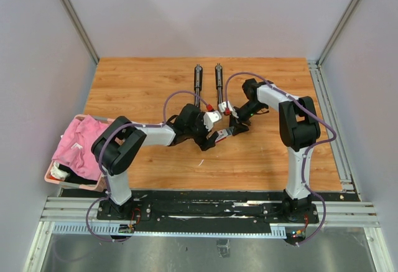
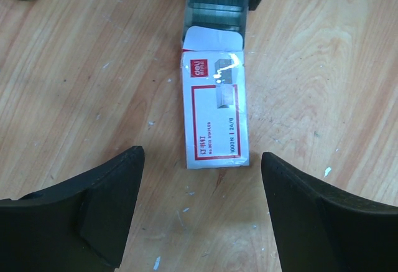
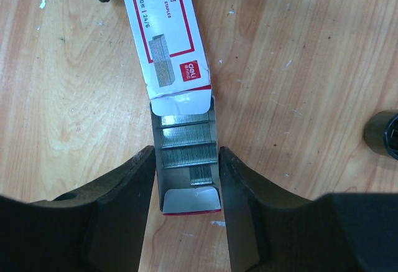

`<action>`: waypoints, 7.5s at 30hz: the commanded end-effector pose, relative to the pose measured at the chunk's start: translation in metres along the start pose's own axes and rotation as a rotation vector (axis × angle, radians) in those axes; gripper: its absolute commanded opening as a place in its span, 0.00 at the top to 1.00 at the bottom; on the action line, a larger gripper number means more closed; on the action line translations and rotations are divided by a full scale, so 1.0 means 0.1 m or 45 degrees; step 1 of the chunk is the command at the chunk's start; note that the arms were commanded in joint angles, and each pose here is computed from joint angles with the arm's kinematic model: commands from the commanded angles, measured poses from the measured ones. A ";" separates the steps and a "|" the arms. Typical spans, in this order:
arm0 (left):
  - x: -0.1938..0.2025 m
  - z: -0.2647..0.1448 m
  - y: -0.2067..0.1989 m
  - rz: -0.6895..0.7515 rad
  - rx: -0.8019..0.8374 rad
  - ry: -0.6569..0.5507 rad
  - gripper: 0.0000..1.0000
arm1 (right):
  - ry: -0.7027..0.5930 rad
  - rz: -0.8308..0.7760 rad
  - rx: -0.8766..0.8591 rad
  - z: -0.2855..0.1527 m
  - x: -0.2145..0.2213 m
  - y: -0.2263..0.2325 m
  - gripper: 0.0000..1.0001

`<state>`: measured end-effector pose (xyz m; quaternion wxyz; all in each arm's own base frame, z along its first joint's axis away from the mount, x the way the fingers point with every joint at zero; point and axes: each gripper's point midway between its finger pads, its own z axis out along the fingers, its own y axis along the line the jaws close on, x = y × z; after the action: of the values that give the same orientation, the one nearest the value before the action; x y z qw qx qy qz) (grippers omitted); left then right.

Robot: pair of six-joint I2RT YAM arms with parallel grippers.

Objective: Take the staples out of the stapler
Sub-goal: Close the staple box at the center of the board.

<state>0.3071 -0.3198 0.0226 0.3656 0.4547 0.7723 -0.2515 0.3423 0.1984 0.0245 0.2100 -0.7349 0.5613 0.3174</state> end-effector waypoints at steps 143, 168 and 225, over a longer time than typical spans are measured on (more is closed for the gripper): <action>0.09 0.06 -0.10 0.039 0.115 0.076 0.32 | -0.021 0.012 -0.052 0.02 0.01 0.04 0.52; 0.09 0.10 -0.09 0.045 0.115 0.082 0.32 | -0.030 -0.057 -0.075 0.00 -0.07 0.12 0.56; 0.35 -0.32 0.21 -0.269 -0.042 0.229 0.18 | -0.023 -0.086 -0.021 -0.04 -0.16 0.12 0.57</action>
<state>0.3233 -0.2773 0.0265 0.3115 0.3789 0.8383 -0.2381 0.3355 0.1967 0.0286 0.2132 -0.7462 0.5433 0.3202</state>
